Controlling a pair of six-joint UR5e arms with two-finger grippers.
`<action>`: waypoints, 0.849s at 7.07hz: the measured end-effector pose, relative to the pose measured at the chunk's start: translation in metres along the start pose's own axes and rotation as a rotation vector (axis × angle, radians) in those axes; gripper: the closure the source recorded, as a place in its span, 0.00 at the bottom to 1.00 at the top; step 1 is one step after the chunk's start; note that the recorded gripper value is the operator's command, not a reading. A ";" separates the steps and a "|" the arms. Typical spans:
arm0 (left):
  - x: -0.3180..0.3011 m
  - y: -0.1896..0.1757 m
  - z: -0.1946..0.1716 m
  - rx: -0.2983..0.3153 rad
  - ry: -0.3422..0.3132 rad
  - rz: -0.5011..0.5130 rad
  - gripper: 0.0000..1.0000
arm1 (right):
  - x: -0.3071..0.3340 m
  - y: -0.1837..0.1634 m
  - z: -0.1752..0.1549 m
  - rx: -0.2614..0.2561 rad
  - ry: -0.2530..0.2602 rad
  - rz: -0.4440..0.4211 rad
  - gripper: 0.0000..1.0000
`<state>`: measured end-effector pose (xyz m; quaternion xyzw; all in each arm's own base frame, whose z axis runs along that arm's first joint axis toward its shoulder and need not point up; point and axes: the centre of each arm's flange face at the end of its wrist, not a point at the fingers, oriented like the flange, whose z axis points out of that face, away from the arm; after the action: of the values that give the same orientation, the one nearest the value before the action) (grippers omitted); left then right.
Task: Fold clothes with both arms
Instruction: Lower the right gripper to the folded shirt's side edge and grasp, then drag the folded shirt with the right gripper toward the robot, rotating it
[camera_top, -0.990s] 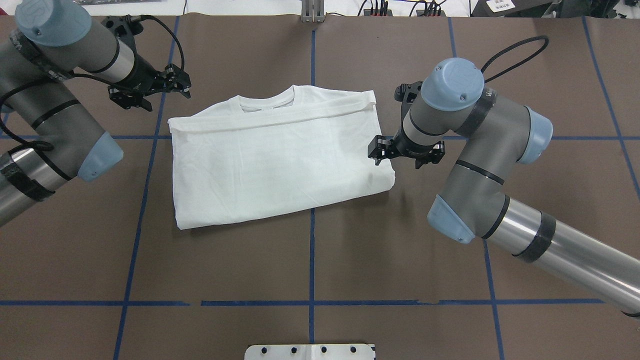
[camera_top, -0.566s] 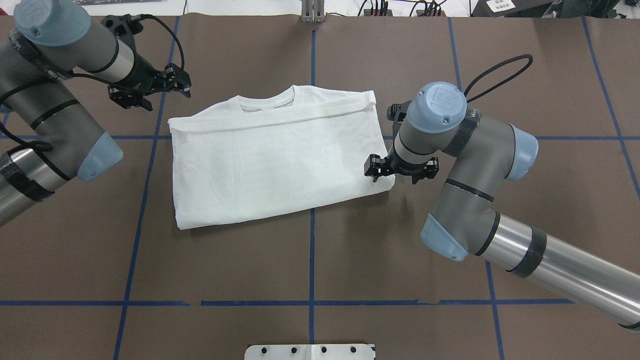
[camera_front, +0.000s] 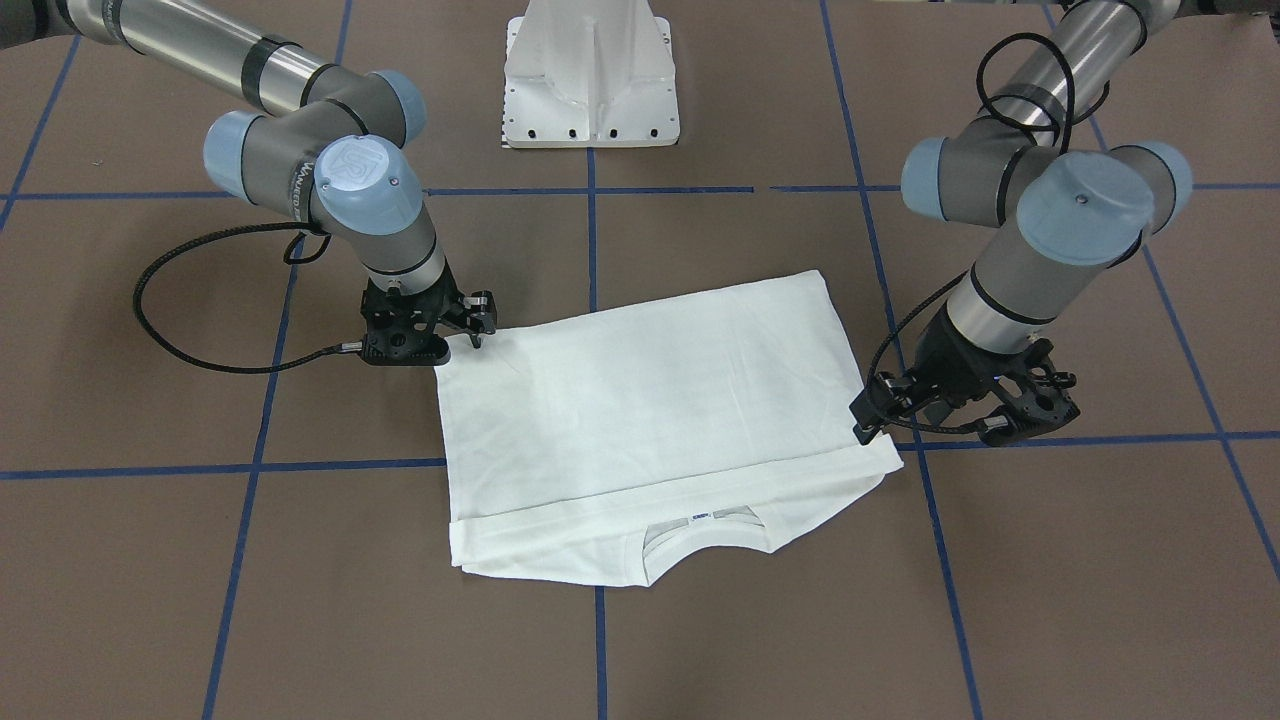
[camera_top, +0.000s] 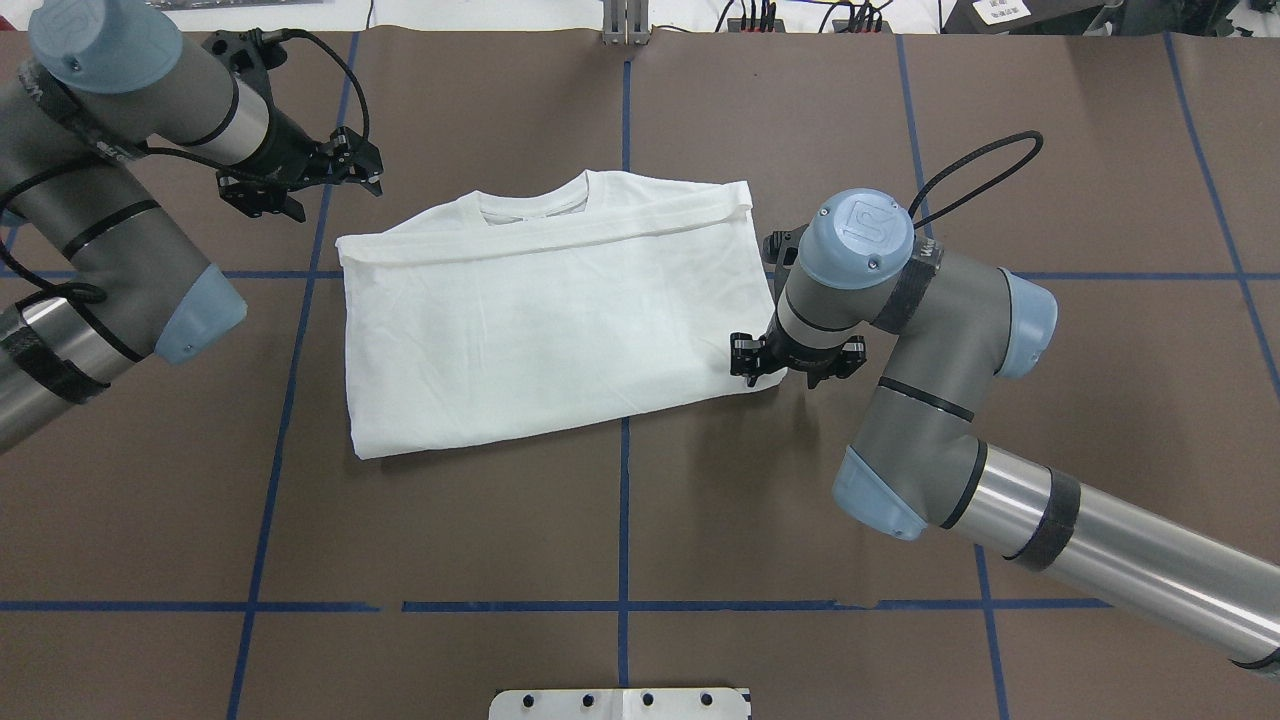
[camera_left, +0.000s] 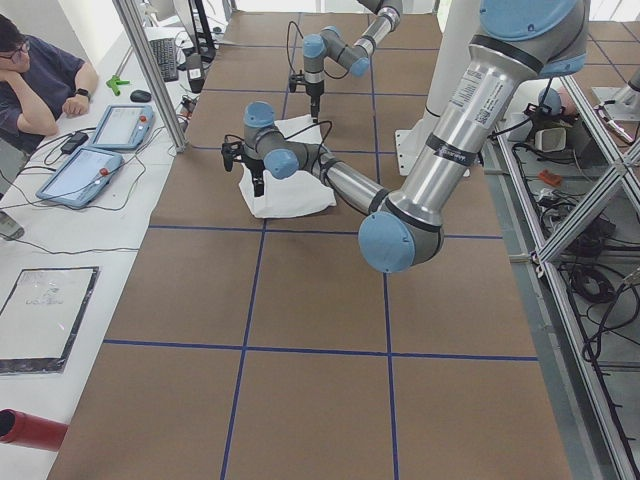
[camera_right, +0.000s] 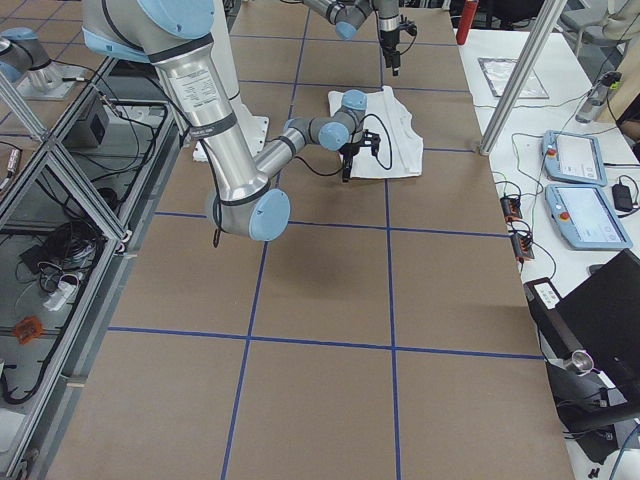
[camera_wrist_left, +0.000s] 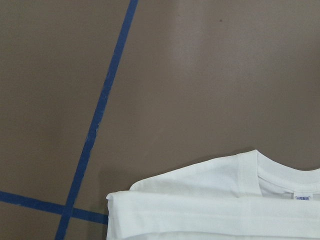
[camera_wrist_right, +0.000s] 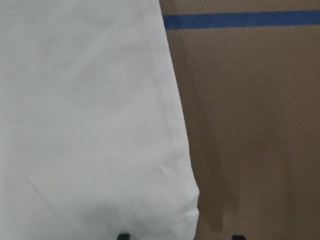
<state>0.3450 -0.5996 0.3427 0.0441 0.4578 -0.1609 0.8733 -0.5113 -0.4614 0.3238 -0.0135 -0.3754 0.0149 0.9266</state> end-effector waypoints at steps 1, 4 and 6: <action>0.000 -0.001 0.000 0.005 -0.001 0.000 0.01 | 0.000 0.000 0.001 -0.001 0.001 -0.005 1.00; -0.003 -0.003 0.001 0.016 -0.009 -0.002 0.01 | -0.001 -0.004 -0.004 0.007 -0.005 -0.008 1.00; -0.003 -0.003 0.001 0.021 -0.011 -0.003 0.01 | 0.004 -0.013 -0.011 0.019 -0.008 0.001 1.00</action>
<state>0.3435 -0.6026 0.3458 0.0518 0.4513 -0.1672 0.8750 -0.5004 -0.4747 0.3189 -0.0050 -0.3790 0.0191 0.9252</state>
